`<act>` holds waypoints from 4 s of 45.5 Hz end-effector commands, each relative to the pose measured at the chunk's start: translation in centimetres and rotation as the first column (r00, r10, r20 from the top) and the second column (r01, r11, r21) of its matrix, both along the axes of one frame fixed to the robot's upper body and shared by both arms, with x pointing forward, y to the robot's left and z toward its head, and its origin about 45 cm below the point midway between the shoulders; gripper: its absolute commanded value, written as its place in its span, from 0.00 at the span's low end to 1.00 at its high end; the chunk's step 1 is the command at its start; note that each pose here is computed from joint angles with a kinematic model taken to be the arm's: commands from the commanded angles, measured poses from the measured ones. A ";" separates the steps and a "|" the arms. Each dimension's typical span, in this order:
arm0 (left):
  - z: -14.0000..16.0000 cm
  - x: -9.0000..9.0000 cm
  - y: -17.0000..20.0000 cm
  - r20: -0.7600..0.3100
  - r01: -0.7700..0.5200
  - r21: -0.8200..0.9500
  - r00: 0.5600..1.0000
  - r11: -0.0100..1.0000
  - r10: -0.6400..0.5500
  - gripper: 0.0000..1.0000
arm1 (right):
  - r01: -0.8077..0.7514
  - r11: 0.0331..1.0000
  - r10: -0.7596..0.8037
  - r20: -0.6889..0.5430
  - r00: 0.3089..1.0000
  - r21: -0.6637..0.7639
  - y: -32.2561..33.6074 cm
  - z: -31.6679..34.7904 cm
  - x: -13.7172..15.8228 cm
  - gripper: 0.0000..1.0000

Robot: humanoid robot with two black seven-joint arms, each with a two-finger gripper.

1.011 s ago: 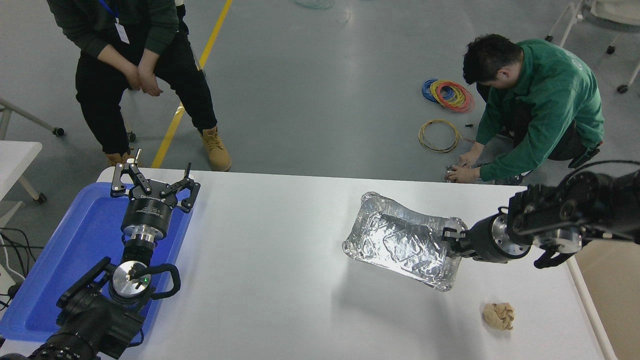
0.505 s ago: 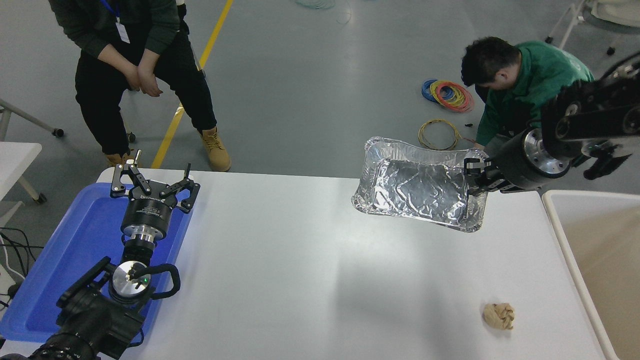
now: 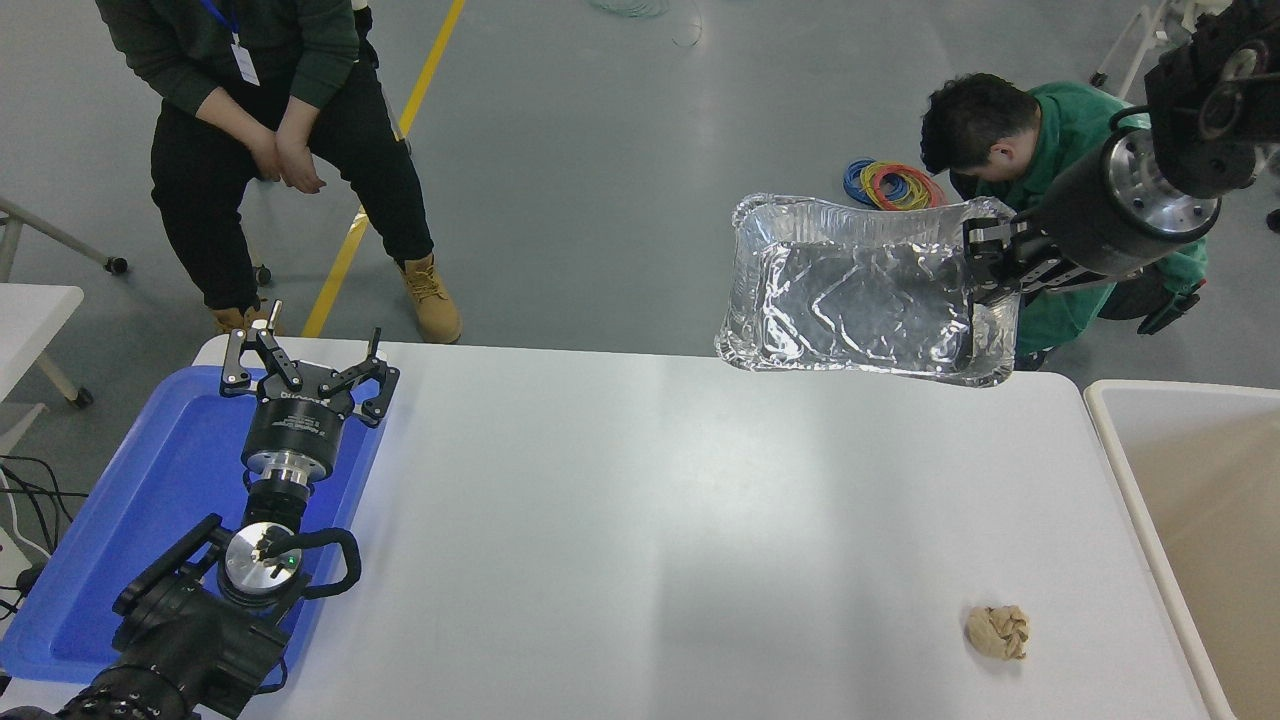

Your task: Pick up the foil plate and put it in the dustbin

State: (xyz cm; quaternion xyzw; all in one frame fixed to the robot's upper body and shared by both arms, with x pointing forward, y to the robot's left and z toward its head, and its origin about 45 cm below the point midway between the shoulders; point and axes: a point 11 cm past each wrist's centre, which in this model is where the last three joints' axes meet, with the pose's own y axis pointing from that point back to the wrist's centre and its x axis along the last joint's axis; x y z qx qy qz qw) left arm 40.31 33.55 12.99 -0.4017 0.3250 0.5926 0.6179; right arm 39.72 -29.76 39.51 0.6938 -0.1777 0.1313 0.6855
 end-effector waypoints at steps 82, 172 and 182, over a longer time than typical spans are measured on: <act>0.1 0.0 0.0 0.001 0.000 0.000 1.000 1.000 0.000 1.00 | 0.526 0.671 -0.394 0.349 0.850 -0.522 -38.2 -23.2 -14.7 0.00; 0.0 0.0 -0.1 0.000 0.002 -0.001 1.000 1.000 -0.002 1.00 | 0.464 0.866 -0.285 0.578 0.765 -0.187 -24.4 -7.5 4.5 1.00; 0.0 0.0 -0.1 0.002 0.003 -0.001 1.000 1.000 -0.003 1.00 | 0.360 0.927 -0.258 0.527 0.810 -0.100 -17.5 -5.6 5.9 1.00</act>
